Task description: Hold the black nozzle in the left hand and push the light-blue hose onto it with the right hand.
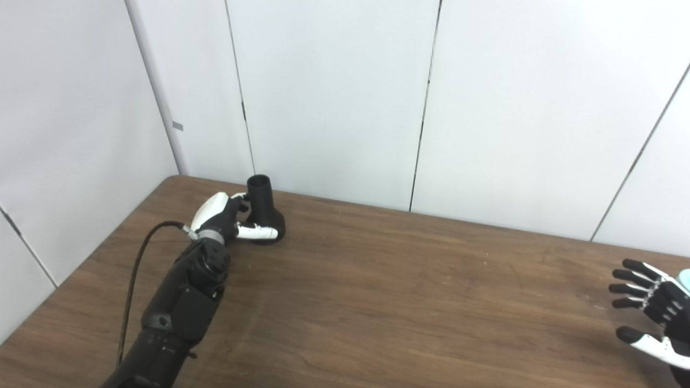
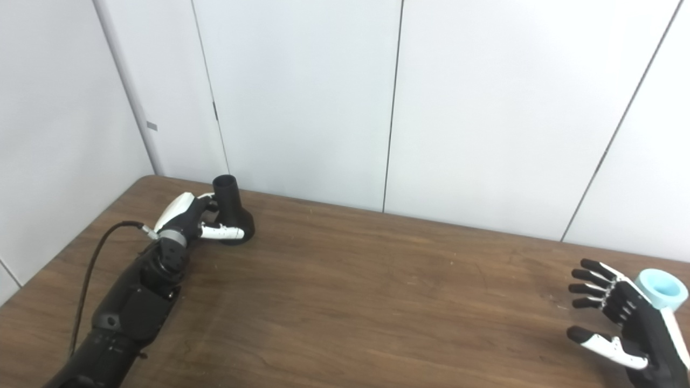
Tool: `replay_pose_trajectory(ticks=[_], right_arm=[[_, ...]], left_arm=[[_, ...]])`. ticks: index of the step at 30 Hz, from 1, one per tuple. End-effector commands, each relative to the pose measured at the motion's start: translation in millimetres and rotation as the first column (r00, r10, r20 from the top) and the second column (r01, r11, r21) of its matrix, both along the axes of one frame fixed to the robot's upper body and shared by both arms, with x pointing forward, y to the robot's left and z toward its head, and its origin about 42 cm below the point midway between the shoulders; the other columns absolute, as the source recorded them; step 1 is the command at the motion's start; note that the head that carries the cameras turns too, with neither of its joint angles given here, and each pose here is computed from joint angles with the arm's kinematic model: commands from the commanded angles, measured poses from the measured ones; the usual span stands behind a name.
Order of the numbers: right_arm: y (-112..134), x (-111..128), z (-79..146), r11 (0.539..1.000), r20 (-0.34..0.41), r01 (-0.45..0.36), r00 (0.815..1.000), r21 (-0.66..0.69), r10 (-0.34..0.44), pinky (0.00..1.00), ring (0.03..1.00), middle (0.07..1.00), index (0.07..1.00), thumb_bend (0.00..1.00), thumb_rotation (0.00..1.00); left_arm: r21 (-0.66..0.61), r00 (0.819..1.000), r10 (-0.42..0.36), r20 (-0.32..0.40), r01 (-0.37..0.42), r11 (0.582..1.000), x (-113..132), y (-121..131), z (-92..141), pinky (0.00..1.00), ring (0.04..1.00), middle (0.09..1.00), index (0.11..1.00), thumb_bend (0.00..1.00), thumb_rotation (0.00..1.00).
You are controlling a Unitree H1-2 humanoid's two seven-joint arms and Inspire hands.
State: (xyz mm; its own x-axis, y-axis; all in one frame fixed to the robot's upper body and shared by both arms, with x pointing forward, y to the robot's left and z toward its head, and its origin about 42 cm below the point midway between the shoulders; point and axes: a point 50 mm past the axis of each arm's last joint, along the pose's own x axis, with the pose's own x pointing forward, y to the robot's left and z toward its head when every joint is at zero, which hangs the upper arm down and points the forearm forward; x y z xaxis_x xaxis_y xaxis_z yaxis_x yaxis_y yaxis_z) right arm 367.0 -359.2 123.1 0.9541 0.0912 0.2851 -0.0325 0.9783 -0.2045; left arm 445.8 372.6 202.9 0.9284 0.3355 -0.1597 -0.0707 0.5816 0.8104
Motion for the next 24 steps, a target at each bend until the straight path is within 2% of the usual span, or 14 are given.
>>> replay_pose_trajectory(ticks=[1,8,14,17,24], right_arm=[[16.7,-56.8,-75.8,0.994,-0.191,0.044,0.981,0.101,-0.024,0.58,0.681,0.748,0.781,0.99,0.4],[17.3,-57.3,-74.4,0.994,-0.186,0.043,0.982,0.096,-0.024,0.58,0.682,0.75,0.783,0.98,0.39],[19.6,-56.9,-72.0,0.995,-0.177,0.041,0.984,0.092,-0.025,0.58,0.682,0.749,0.782,0.97,0.39],[21.3,-56.4,-70.3,0.995,-0.169,0.039,0.985,0.094,-0.023,0.59,0.683,0.75,0.784,0.97,0.38],[23.9,-54.6,-68.7,0.994,-0.16,0.036,0.987,0.106,-0.018,0.58,0.68,0.749,0.785,0.96,0.38]], left_arm=[[0.059,0.992,-0.004,0.124,-0.003,0.998,14.7,7.6,41.8,1.0,0.913,0.829,0.825,0.87,0.33],[0.069,0.993,-0.015,0.121,0.007,0.998,15.5,3.2,37.9,1.0,0.879,0.805,0.775,0.84,0.27],[0.031,0.99,-0.041,0.136,0.037,0.999,10.9,-0.9,21.6,1.0,0.841,0.714,0.729,0.81,0.16],[0.025,0.991,-0.054,0.12,0.051,0.998,9.7,-1.0,13.9,1.0,0.839,0.706,0.718,0.8,0.15],[0.035,0.993,-0.06,0.106,0.056,0.998,12.9,0.0,13.0,1.0,0.836,0.699,0.71,0.8,0.14]])
